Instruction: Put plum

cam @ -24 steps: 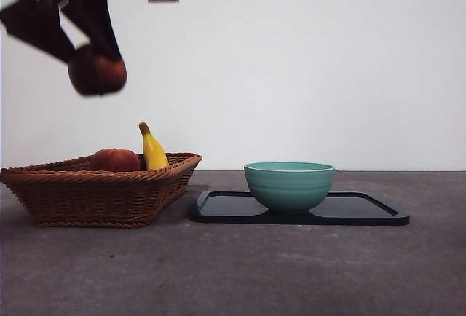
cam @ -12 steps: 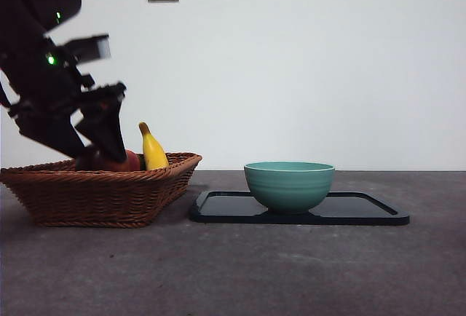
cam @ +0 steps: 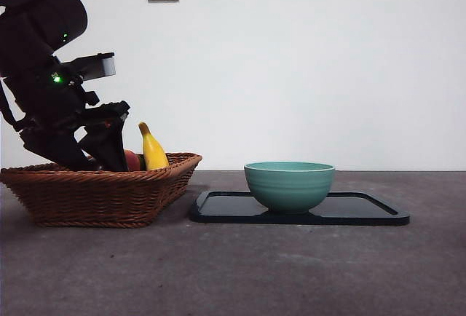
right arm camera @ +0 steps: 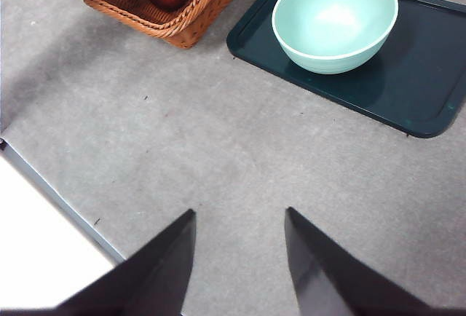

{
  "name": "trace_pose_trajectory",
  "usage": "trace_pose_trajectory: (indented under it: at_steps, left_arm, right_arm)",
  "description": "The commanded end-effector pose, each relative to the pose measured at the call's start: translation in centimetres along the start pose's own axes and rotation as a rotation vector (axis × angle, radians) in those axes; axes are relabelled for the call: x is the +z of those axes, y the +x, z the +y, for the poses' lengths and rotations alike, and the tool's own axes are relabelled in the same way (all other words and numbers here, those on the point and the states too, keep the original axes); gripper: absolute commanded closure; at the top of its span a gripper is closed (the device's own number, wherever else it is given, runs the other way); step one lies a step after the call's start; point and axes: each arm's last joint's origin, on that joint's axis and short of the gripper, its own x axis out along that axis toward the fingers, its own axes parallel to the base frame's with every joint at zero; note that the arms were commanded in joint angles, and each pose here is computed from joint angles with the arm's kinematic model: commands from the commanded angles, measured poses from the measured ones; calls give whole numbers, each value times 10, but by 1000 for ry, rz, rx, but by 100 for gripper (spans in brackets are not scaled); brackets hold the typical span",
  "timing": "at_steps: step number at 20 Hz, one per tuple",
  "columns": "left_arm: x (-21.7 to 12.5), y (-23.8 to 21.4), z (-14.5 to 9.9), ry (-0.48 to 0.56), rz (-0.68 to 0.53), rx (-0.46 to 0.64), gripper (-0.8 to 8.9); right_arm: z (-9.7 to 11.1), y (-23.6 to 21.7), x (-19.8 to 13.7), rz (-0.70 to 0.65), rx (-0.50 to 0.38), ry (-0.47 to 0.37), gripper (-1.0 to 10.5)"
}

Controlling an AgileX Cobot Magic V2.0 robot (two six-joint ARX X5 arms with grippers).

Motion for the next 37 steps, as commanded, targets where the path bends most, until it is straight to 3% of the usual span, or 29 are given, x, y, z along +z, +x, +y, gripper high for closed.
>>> trace_pose_trajectory:
  at_steps: [1,11,20,27,37]
  left_arm:
    - [-1,5,0,5,16,-1,398]
    - [12,-8,0,-20,-30,5,375]
    - [26,-70,-11,-22,-165,-7,377]
    - [18,-134,-30,-11,-223,-224,377]
    - [-16,-184,-50,-23,-105,-502,378]
  right_arm:
    - [1,0,2,-8,6,-1,752]
    - [1,0,2,-8,6,-1,752]
    - [1,0,3,-18,7,-5,752]
    - [1,0,4,-30,8,-9,752]
    - [1,0,6,-43,9,-13,752]
